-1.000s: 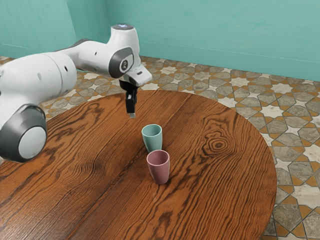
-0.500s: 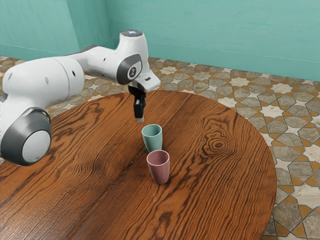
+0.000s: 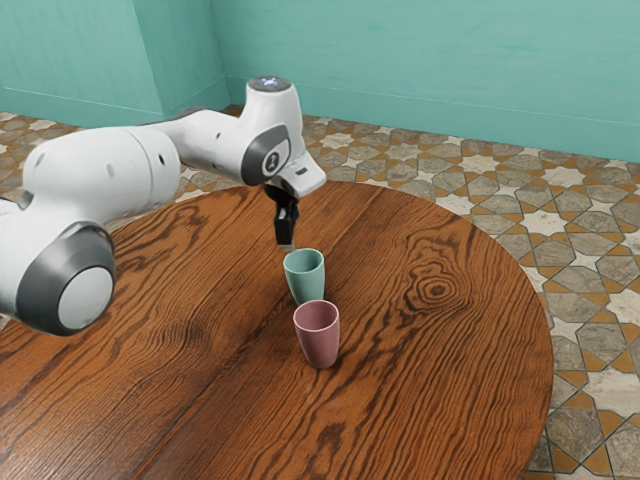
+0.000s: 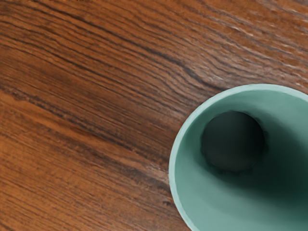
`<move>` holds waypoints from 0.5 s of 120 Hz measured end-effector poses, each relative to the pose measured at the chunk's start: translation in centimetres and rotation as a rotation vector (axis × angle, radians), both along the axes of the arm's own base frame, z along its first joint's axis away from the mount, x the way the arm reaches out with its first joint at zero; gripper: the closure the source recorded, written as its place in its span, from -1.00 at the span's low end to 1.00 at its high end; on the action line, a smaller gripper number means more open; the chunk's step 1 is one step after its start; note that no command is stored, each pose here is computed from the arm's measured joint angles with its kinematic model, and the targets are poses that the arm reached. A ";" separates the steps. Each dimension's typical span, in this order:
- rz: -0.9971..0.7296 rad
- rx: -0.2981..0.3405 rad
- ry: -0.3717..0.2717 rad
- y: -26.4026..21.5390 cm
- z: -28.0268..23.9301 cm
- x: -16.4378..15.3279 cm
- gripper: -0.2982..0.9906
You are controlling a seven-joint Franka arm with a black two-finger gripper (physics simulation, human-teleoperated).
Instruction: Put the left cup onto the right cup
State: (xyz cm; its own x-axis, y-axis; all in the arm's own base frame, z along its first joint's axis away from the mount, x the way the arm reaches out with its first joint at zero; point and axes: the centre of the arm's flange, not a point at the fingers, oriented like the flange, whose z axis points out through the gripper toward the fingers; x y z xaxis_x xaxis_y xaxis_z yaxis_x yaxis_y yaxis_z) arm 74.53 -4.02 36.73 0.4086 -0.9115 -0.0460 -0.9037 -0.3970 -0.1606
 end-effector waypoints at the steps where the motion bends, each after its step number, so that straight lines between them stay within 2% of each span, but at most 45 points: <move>1: -0.001 0.000 -0.001 0.0 0.0 0.0 -0.54; 30: -0.024 0.003 -0.037 -0.2 -0.5 0.5 -0.54; 60: -0.020 -0.039 -0.066 -0.5 -0.2 0.8 -0.54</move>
State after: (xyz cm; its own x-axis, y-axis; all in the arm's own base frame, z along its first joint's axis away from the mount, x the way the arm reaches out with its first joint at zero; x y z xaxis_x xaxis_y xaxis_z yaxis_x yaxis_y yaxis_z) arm 75.29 -4.52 36.54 0.3916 -0.9200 0.0161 -0.8993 -0.3864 -0.2051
